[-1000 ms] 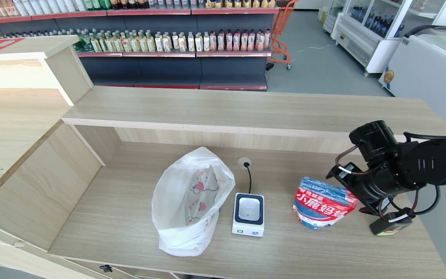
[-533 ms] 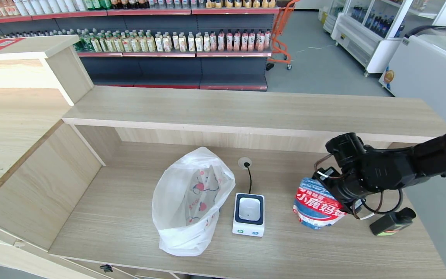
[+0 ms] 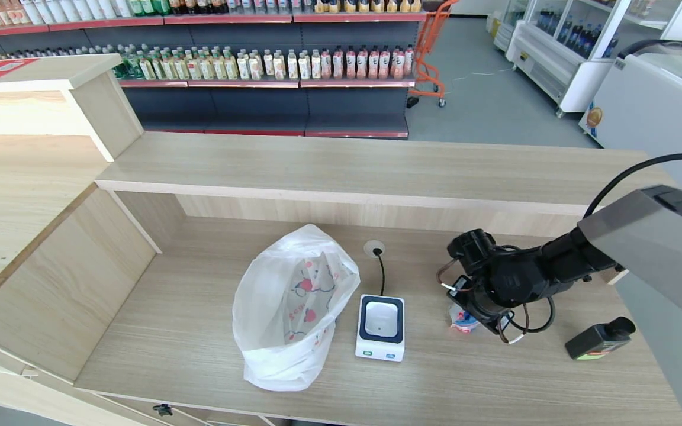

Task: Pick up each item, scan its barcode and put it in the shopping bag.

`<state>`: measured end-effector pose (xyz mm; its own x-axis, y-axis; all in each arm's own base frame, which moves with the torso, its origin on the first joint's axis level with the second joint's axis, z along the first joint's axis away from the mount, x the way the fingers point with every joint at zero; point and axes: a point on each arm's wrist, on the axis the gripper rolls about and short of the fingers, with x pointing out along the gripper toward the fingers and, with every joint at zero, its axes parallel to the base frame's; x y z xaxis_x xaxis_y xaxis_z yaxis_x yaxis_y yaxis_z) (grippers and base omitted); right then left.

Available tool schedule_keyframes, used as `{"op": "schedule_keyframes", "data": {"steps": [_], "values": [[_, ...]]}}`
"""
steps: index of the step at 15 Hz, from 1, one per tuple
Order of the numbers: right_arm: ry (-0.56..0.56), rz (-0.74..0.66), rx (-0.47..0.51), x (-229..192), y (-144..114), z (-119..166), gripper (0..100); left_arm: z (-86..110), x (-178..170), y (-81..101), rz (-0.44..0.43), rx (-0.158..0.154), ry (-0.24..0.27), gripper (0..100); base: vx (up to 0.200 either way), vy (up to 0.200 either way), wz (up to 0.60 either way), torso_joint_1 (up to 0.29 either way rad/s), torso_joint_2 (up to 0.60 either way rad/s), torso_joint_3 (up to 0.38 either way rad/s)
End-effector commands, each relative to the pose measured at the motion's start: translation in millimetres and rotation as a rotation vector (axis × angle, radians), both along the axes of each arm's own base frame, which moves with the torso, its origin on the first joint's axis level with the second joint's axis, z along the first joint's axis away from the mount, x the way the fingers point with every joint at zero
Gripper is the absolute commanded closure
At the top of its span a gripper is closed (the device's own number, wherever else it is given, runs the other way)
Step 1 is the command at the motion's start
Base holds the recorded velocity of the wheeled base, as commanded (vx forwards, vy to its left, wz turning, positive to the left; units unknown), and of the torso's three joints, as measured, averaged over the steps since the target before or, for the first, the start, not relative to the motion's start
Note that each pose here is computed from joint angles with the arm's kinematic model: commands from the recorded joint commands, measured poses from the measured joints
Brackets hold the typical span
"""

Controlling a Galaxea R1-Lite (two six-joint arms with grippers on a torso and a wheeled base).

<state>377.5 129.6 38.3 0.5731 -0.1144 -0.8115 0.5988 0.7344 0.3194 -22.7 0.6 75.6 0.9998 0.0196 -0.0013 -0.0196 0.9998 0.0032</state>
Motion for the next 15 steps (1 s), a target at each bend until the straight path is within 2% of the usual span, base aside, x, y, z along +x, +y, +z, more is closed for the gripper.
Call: {"op": "schedule_keyframes", "data": {"steps": [1, 4, 5, 8, 9, 11, 13, 15], "values": [[0.021, 0.018, -0.026, 0, -2, -6, 100, -0.1, 0, 0.0, 0.000, 0.000, 0.000, 0, 0.000, 0.000, 0.00, 0.000, 0.00, 0.000], [-0.020, 0.058, -0.070, -13, -14, 22, 100, -0.1, 0, 0.0, 0.000, 0.000, 0.000, 0, 0.000, 0.000, 0.00, 0.000, 0.00, 0.000], [-0.045, 0.111, -0.060, -26, -22, 43, 100, -0.1, 0, 0.0, 0.000, 0.000, 0.000, 0, 0.000, 0.000, 0.00, 0.000, 0.00, 0.000], [-0.156, 0.486, -0.058, -87, -66, 110, 100, 0.3, 0, 0.0, 0.000, 0.000, -0.001, 0, 0.000, 0.000, 0.00, 0.000, 0.00, 0.000], [-0.197, 0.606, -0.079, -105, -82, 122, 100, -0.1, 0, 0.0, 0.000, 0.000, 0.000, 0, 0.000, 0.000, 0.00, 0.000, 0.00, 0.000], [-0.203, 0.779, -0.110, -131, -108, 134, 100, -0.1, 0, 0.0, 0.000, 0.000, 0.000, 0, 0.000, 0.000, 0.00, 0.000, 0.00, 0.000], [-0.278, 0.907, -0.049, -150, -115, 153, 100, -0.1, 0, 0.0, 0.000, 0.000, 0.000, 0, 0.000, 0.000, 0.00, 0.000, 0.00, 0.000], [-0.379, 1.010, 0.064, -161, -113, 165, 100, -0.1, 0, 0.0, 0.000, 0.000, 0.000, 0, 0.000, 0.000, 0.00, 0.000, 0.00, 0.000]]}}
